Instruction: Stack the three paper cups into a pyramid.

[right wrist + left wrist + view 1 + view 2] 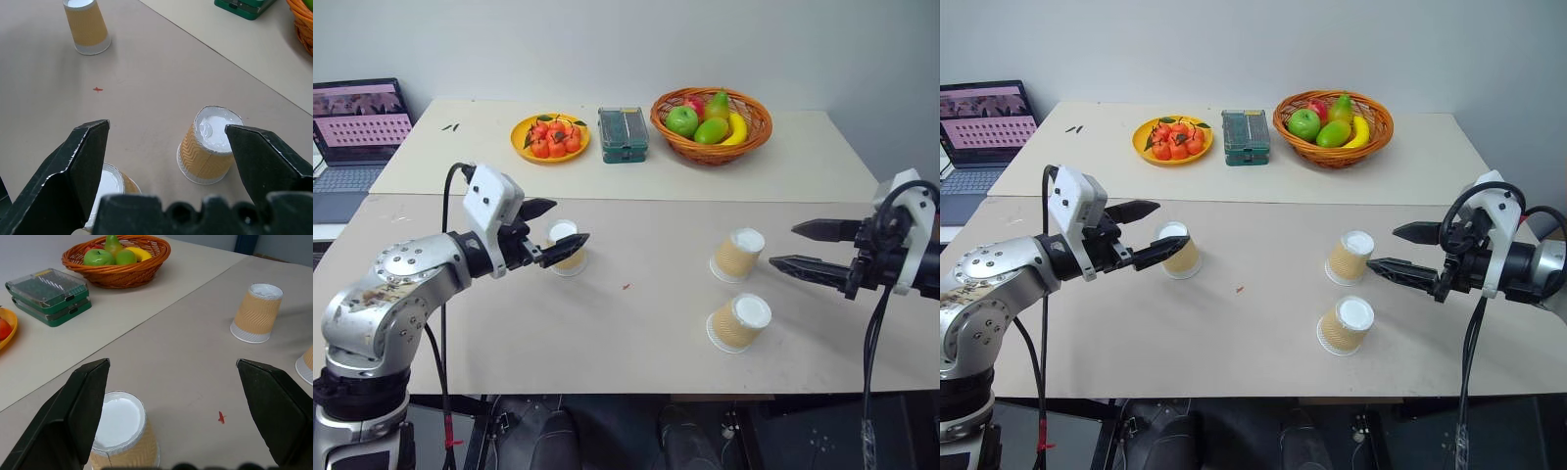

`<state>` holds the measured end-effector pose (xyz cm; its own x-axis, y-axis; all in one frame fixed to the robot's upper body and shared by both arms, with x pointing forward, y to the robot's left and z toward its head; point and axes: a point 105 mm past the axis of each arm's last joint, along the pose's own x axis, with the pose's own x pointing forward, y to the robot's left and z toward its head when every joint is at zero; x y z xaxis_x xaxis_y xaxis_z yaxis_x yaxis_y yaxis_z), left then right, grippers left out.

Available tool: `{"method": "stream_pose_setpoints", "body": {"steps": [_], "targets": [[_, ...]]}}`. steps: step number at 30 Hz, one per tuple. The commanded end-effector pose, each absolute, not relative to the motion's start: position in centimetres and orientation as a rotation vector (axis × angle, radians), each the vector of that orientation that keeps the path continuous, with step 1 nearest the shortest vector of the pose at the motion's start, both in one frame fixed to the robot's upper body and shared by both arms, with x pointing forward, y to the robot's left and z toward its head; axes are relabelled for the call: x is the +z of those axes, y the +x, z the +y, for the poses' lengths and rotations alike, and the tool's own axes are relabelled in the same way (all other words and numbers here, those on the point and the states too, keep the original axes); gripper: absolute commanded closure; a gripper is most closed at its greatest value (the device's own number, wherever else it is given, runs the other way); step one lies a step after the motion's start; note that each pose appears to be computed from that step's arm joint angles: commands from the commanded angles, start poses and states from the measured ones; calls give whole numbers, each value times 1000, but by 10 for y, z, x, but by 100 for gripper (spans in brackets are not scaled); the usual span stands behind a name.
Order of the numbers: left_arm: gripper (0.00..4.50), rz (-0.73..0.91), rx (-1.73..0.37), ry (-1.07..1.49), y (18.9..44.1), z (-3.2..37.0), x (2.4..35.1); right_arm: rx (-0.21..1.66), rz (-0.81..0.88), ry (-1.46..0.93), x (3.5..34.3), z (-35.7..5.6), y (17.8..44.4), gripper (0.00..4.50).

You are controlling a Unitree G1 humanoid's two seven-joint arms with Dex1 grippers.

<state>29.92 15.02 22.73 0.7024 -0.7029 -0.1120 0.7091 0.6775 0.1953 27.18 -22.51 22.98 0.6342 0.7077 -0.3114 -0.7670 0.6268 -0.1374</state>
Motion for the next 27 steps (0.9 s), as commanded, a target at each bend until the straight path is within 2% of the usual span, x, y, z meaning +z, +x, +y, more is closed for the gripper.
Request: {"method": "stream_pose_setpoints", "body": {"steps": [1, 13, 21, 27], "targets": [[7, -25, -803, 242, 299, 143, 236, 824, 191, -291, 233, -223, 271, 0], [7, -35, -930, 166, 311, 111, 237, 735, 259, -264, 206, -228, 237, 0], [7, -34, -976, 172, 316, 103, 236, 785, 275, -217, 195, -205, 224, 0], [7, -33, -993, 171, 317, 100, 236, 794, 288, -193, 183, -197, 223, 0]]}}
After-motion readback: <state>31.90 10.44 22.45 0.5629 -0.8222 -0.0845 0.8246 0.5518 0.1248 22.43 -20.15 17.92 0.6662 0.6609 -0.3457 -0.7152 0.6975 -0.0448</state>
